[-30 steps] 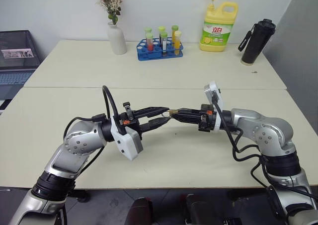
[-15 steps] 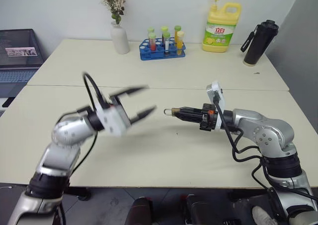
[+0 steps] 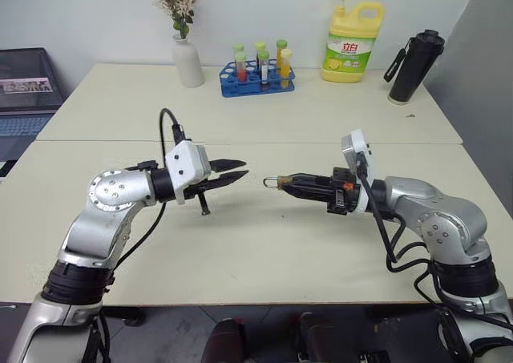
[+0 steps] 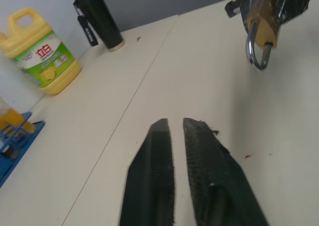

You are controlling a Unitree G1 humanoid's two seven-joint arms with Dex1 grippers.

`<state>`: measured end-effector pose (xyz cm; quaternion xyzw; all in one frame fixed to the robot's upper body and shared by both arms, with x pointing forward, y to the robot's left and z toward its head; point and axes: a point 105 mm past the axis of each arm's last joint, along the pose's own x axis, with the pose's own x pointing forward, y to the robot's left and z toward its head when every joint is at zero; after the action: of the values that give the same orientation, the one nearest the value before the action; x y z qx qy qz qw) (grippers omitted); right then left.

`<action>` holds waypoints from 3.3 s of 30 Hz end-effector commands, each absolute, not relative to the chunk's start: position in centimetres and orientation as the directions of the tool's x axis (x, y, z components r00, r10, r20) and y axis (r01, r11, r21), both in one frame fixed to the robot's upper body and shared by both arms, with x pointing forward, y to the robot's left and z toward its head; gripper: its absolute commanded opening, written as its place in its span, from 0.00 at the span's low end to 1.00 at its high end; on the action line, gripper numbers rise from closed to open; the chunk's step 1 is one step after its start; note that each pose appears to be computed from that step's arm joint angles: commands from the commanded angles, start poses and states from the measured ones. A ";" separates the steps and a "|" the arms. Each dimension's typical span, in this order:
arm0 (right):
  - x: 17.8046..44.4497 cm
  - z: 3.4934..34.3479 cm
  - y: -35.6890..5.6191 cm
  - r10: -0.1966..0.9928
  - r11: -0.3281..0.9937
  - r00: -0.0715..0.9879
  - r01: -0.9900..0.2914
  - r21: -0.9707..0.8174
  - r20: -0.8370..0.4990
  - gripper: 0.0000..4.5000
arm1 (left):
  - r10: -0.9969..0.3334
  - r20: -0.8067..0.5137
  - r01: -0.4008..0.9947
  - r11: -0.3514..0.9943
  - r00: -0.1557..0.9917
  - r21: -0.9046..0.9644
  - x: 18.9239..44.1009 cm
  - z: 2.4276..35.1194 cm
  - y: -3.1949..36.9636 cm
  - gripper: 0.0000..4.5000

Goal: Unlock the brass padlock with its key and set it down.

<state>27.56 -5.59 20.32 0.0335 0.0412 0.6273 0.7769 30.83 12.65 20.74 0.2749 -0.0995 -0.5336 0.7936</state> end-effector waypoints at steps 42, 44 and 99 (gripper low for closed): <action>28.3 21.6 -6.1 0.970 0.238 0.243 -0.965 0.111 0.030 0.04 | -0.981 0.003 0.958 0.192 0.196 0.213 28.0 22.5 9.2 0.00; 28.3 21.5 -6.1 0.970 0.239 0.243 -0.965 0.110 0.027 0.04 | -0.982 0.010 0.961 0.189 0.191 0.199 27.9 22.7 9.3 0.00; 27.3 21.1 -5.6 0.982 0.186 0.187 -0.975 0.119 -0.002 0.04 | -0.981 -0.006 0.975 0.195 0.196 0.104 28.3 22.3 9.4 0.00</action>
<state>27.88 -5.69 19.79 0.0515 0.0641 0.6259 0.7756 28.46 9.54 21.46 0.0308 -0.0124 -0.6293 0.7764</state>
